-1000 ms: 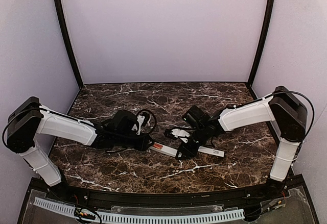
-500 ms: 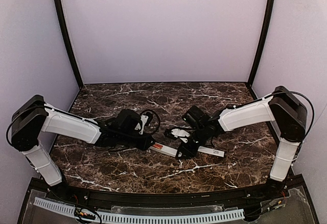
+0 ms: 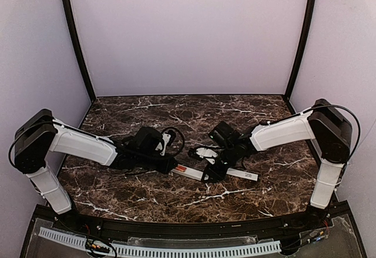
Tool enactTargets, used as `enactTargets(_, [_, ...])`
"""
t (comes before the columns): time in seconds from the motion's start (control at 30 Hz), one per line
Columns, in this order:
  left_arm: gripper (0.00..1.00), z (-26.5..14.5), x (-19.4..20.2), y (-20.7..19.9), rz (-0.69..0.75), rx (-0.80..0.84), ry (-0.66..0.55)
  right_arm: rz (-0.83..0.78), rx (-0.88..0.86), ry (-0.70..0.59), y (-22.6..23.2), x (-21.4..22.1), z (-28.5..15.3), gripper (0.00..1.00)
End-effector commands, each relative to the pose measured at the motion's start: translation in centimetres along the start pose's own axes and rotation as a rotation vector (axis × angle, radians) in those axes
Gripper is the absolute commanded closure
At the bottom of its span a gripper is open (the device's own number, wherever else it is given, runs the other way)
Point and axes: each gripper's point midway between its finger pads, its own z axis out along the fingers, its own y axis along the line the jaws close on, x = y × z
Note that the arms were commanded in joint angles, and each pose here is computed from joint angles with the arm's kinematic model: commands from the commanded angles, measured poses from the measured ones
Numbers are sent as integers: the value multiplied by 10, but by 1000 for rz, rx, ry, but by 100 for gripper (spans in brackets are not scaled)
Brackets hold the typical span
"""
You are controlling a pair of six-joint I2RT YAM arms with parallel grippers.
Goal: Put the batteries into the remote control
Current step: Load the battery into the battery compartment.
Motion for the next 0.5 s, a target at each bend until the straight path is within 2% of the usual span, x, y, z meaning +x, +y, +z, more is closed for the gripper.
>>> enactTargets(0.0, [87, 3, 6, 0, -11, 0, 19, 16, 11, 47, -2, 11, 11, 65])
enactTargets(0.27, [89, 7, 14, 0, -20, -4, 41, 18, 12, 47, -3, 10, 12, 67])
enactTargets(0.47, [88, -3, 5, -2, -22, -5, 4, 19, 17, 49, -4, 11, 12, 69])
